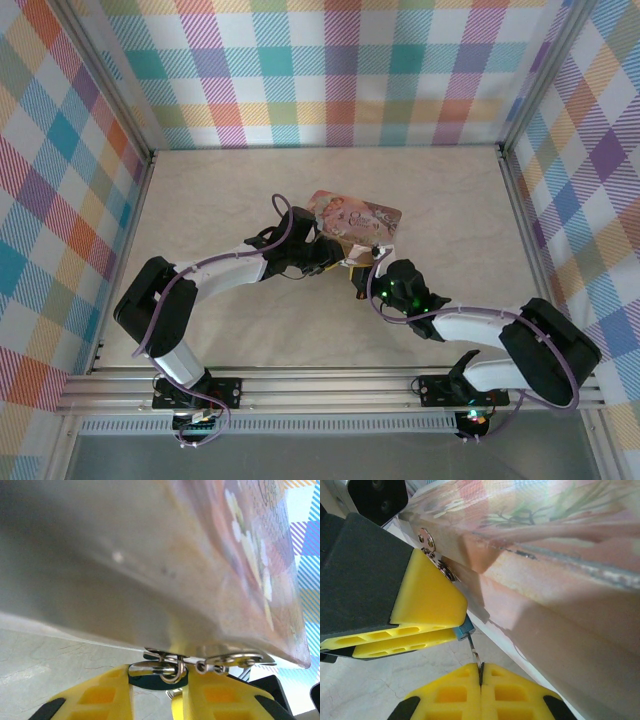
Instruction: Unlock a padlock with a key
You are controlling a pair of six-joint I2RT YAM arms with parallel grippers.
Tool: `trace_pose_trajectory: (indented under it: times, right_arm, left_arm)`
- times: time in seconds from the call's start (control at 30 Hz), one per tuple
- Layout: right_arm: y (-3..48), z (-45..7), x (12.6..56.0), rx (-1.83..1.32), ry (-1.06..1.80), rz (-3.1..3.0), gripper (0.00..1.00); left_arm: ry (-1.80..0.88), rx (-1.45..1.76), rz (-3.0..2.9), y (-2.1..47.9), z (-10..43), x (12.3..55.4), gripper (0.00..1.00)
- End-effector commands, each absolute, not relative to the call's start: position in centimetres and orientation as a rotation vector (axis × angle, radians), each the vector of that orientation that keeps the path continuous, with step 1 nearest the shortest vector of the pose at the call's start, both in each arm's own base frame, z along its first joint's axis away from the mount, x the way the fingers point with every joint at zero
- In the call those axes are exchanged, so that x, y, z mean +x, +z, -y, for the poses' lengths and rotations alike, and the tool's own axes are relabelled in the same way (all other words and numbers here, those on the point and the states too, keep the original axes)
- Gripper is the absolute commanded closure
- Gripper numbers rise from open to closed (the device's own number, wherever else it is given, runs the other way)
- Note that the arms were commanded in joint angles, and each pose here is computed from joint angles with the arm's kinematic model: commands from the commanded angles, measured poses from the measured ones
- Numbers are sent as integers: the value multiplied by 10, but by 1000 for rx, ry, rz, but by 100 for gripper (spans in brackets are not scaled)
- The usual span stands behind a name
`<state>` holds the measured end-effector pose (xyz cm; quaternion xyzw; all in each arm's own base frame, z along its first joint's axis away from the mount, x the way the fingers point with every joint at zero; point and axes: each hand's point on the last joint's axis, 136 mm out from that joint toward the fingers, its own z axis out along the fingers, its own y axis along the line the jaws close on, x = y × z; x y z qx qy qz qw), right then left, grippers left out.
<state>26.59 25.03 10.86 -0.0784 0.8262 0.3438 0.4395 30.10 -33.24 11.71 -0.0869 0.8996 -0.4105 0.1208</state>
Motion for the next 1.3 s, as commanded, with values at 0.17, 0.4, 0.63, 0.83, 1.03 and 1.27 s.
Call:
trace_pose_trajectory:
  times: [0.17, 0.4, 0.63, 0.83, 1.03, 1.27]
  right_arm:
    - [118, -252, 270, -181, 875, -2012, 100]
    - [116, -258, 275, -185, 879, -2009, 100]
    - [114, -260, 277, -185, 888, -2004, 100]
    - [115, -253, 275, -176, 866, -2005, 100]
    - [116, -249, 270, -172, 869, -2007, 100]
    - [118, -251, 269, -176, 884, -2000, 100]
  left_arm:
    - [-1288, -223, -2601, 132, 343, 295, 75]
    - [-1294, -223, -2597, 135, 343, 294, 75]
    - [-1296, -219, -2595, 137, 344, 294, 75]
    - [-1281, -229, -2601, 133, 342, 294, 75]
    - [-1274, -234, -2601, 132, 342, 296, 75]
    - [-1279, -229, -2601, 134, 343, 295, 75]
